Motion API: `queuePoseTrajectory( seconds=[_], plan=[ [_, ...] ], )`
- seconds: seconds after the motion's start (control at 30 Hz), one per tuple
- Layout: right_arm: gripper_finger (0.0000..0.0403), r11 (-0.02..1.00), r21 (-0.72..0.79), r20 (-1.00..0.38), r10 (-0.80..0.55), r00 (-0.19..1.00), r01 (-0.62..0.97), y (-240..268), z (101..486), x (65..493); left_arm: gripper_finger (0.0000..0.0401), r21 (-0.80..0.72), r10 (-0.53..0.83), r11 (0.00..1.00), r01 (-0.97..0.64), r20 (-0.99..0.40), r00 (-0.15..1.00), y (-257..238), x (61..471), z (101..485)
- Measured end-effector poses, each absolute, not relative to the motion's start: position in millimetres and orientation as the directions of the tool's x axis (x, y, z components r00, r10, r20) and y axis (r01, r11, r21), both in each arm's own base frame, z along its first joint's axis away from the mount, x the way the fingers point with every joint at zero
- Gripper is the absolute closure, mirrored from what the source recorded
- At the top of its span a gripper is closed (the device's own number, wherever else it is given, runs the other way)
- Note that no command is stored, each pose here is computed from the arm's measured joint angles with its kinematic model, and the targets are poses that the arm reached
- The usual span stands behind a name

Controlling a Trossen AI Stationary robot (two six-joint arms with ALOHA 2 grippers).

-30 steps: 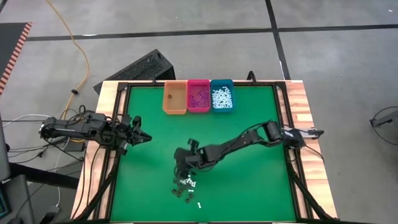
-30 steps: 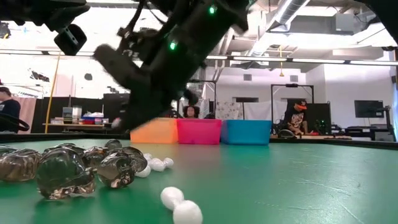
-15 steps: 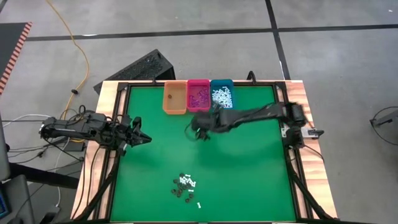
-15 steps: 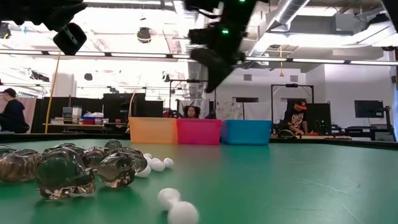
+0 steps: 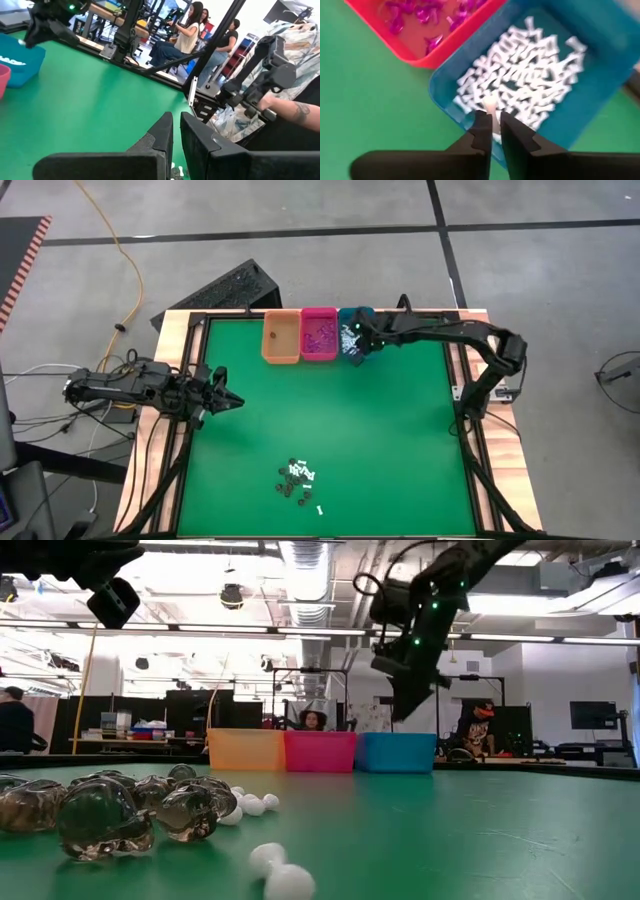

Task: Sort Halloween decoration
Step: Put the white bone toy into the blue bin

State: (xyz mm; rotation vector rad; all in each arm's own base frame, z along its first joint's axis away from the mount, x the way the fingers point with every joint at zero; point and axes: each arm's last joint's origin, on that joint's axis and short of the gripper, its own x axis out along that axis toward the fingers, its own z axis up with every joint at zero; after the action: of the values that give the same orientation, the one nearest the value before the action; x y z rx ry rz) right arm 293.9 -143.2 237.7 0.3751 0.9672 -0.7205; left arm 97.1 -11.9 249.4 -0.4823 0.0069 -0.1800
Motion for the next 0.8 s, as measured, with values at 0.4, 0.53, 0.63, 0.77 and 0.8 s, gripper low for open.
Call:
queuePoseTrajectory(
  seconds=[0.4,0.53,0.63,0.77,0.8],
  plan=[
    [0.0234,0.770,0.088,-0.807,-0.317,0.499,0.632,-130,249,304,0.0376,-0.463,-0.172,0.870,0.171,0.039,0.984,-12,97,250],
    [0.0239,0.883,0.122,-0.759,-0.210,0.616,0.452,-67,252,330,0.0376,-0.461,-0.182,0.869,0.180,0.039,0.982,-12,97,250],
    [0.0247,0.930,0.142,-0.722,-0.138,0.678,0.340,-8,243,352,0.0376,-0.461,-0.182,0.869,0.179,0.039,0.983,-12,97,250],
    [0.0255,0.970,0.125,-0.666,-0.073,0.742,0.208,71,219,369,0.0376,-0.461,-0.182,0.869,0.179,0.039,0.983,-12,97,250],
    [0.0256,0.982,0.097,-0.665,-0.058,0.745,0.163,88,211,370,0.0376,-0.461,-0.181,0.869,0.179,0.039,0.983,-12,97,250]
  ],
)
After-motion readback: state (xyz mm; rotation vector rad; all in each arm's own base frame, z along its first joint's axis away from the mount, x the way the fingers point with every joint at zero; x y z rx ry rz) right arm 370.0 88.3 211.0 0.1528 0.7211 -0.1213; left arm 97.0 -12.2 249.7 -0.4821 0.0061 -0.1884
